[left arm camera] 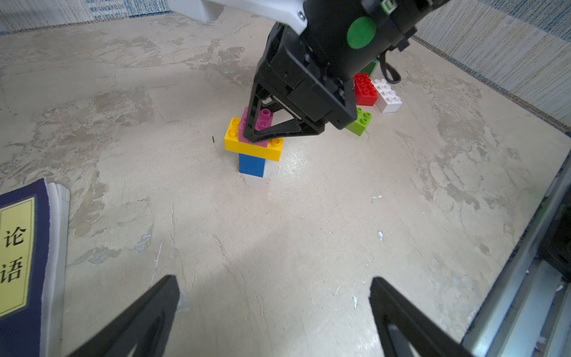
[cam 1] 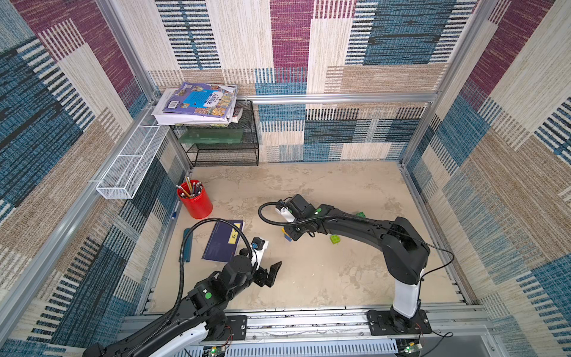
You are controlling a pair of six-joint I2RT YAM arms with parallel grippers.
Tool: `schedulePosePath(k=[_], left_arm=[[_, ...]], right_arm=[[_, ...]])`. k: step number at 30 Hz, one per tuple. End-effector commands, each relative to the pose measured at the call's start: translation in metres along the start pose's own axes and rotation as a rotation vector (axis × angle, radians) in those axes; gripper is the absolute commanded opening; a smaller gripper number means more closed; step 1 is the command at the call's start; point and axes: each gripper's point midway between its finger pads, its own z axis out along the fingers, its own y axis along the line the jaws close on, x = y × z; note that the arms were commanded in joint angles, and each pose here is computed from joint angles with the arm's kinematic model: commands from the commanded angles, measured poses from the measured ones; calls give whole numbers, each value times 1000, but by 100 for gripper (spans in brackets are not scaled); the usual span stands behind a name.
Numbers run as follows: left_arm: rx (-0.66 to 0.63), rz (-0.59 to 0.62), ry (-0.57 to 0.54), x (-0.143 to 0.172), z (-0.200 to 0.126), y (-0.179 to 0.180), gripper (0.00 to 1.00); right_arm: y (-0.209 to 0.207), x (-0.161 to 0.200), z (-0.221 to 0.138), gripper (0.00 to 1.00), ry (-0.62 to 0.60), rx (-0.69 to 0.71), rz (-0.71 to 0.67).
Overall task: Assemble the letter f with lego
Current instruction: Assemble the lego brick with the lego brick, then pick up the lego brick from the center of the board.
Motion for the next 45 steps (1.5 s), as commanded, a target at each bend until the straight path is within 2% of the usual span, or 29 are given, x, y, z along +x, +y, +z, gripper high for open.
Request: schedulePosePath(k=[1,7,14,21,28,31,38,45], left_arm=[[-13,-6,-3,0,0,2,99],[-17,-6,-2,0,0,3,99],[-24,-7,-4,0,0,4,99],[-8,0,-10,-2,0,1,99],[81,29,-46,-9,7,-16,99],[127,56,-44,-12,11,-26,99],[146,94,-2,-8,18,-31,99],[124,97,9,-5,16,-26,99]], right_arm=[[-3,49,6,35,185,3,21],[-8,22,-11,42,96,19,23],[-6,-9,-34,56,-8,27,20],[-12,-29,-68,61,-96,33,50],[-52,-21,-82,62,-118,116,159],[-74,-9,-75,62,-102,175,219],[-113,21,-52,61,-53,265,365],[-136,45,-30,59,-22,277,466]])
